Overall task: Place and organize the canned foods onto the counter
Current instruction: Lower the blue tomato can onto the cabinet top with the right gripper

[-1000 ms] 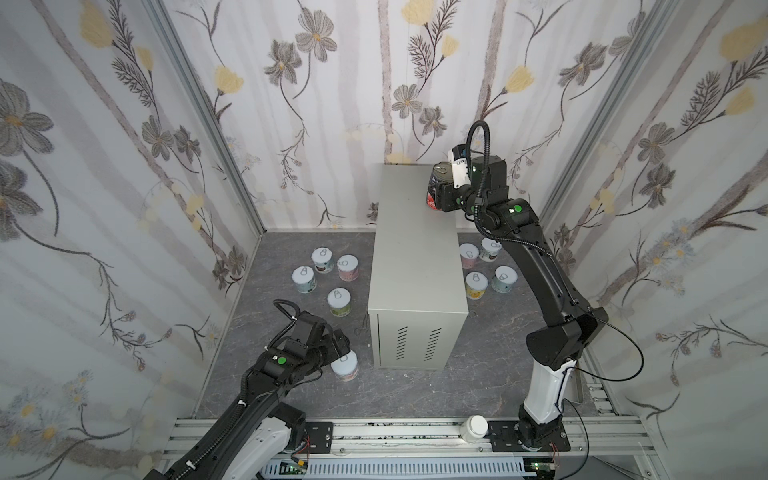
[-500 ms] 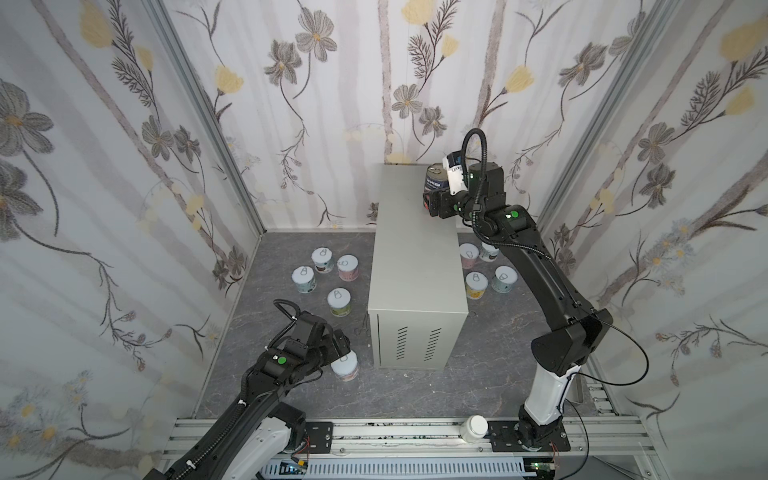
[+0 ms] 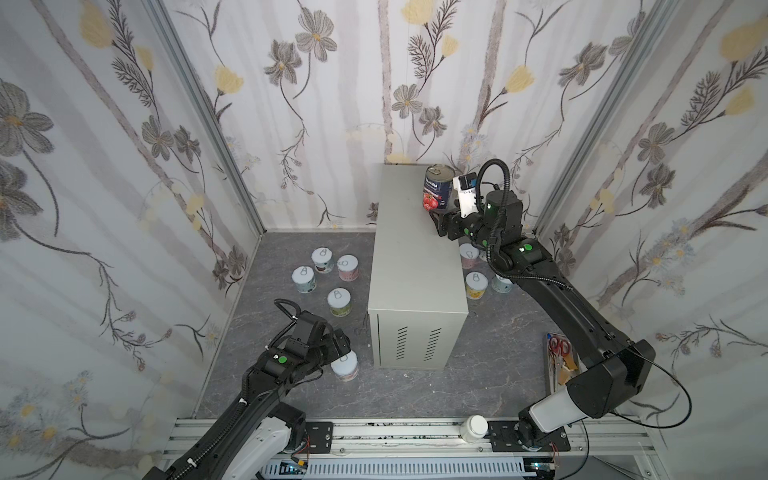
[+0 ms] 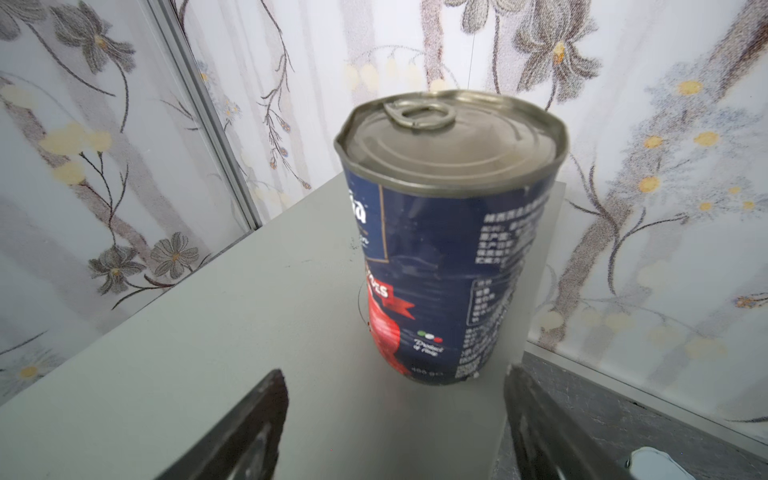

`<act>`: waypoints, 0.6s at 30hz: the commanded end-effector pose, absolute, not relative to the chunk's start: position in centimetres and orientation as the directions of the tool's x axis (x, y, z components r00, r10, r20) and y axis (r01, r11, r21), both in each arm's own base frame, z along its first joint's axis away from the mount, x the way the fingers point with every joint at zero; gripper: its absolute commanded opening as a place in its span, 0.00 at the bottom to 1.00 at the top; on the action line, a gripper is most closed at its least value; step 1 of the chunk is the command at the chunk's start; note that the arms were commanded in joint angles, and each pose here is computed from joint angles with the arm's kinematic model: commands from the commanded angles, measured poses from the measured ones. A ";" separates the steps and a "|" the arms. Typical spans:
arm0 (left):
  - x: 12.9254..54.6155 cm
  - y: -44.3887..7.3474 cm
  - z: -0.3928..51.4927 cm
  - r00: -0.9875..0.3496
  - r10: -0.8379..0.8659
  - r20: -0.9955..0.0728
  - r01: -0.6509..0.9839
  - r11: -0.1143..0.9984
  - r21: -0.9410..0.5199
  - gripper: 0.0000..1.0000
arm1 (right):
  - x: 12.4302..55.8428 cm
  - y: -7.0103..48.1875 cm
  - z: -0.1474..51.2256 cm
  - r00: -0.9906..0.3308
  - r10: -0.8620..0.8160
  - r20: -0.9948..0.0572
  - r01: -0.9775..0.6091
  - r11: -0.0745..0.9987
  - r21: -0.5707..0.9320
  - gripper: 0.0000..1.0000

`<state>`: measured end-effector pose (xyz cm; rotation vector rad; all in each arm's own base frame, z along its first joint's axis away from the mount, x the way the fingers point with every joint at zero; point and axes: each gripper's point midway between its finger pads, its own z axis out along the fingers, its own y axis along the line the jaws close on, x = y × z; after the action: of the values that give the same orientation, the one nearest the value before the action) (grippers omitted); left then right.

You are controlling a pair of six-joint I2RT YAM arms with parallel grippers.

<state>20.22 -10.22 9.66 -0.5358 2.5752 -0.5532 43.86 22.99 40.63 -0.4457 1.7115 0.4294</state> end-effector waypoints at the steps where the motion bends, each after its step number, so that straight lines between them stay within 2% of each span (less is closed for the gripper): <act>1: 20.5 -10.3 9.8 -0.818 -0.452 -0.355 -0.263 0.844 -0.467 1.00 | 44.1 22.9 42.3 -0.092 -0.012 -0.996 -0.509 0.860 0.036 0.80; 12: 20.5 -10.5 9.6 -0.824 -0.446 -0.349 -0.259 0.845 -0.468 1.00 | 45.9 23.5 42.6 -0.042 -0.005 -0.999 -0.496 0.868 0.017 0.76; 18: 20.6 -10.4 9.9 -0.818 -0.450 -0.357 -0.256 0.842 -0.474 1.00 | 48.4 24.3 40.6 -0.063 -0.015 -0.998 -0.484 0.875 0.017 0.74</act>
<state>20.28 -10.44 9.61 -0.5230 2.5786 -0.5634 47.73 24.17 39.11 -0.4125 1.6594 0.4044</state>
